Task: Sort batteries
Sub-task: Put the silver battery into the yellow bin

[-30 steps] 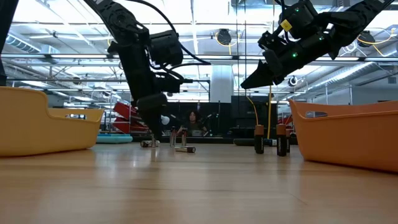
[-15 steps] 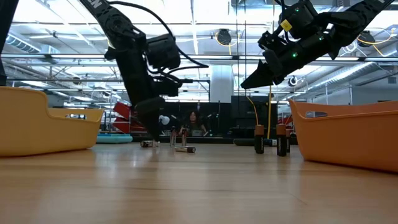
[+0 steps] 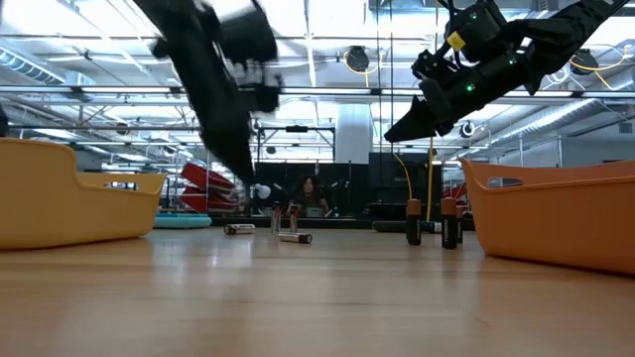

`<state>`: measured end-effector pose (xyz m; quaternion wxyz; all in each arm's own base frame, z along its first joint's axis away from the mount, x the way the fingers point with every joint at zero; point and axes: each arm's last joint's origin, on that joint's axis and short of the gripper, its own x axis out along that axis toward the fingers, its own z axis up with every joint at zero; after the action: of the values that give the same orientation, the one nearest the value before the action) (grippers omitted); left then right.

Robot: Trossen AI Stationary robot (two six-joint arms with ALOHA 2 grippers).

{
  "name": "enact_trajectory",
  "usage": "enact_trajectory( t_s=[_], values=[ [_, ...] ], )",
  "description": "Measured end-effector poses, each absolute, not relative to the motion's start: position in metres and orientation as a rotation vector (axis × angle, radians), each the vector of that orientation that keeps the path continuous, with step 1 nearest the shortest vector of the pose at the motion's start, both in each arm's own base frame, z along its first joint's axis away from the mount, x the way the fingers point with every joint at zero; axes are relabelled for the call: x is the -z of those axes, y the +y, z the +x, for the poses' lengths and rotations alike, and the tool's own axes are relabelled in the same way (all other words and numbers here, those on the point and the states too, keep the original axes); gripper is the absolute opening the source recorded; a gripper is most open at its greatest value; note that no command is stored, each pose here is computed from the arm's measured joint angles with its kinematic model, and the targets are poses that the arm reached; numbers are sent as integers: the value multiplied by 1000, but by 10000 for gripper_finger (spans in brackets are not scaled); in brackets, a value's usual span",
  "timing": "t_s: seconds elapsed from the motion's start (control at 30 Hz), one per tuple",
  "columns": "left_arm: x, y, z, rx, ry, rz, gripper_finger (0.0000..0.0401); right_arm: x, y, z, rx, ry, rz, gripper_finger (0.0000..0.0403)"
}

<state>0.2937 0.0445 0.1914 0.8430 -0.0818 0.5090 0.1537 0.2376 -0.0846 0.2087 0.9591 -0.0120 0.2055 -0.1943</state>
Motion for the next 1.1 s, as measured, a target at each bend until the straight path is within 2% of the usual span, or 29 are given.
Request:
enact_trajectory(
  t_s=[0.13,0.23,0.37,0.47,0.63,0.77,0.93,1.1],
  values=[
    [-226,15,271,-169,1058,-220,36,-209,-84,238,396,414,-12,153],
    [-237,-5,249,-85,1154,-354,36,-209,-84,238,397,413,-8,153],
    [-239,-26,217,-166,1383,-429,36,-209,-84,238,399,410,3,153],
    [-238,-34,209,-286,1421,-386,59,-209,-84,238,399,410,3,153],
    [-239,-37,212,-339,1356,-345,141,-209,-84,238,399,409,3,153],
    [-239,-32,214,-398,1314,-264,186,-209,-84,238,399,409,3,153],
    [-236,-9,233,-513,1168,-125,207,-211,-85,239,397,383,0,153],
    [-221,22,267,-451,1089,-78,209,-212,-85,239,393,376,0,153]
  ],
)
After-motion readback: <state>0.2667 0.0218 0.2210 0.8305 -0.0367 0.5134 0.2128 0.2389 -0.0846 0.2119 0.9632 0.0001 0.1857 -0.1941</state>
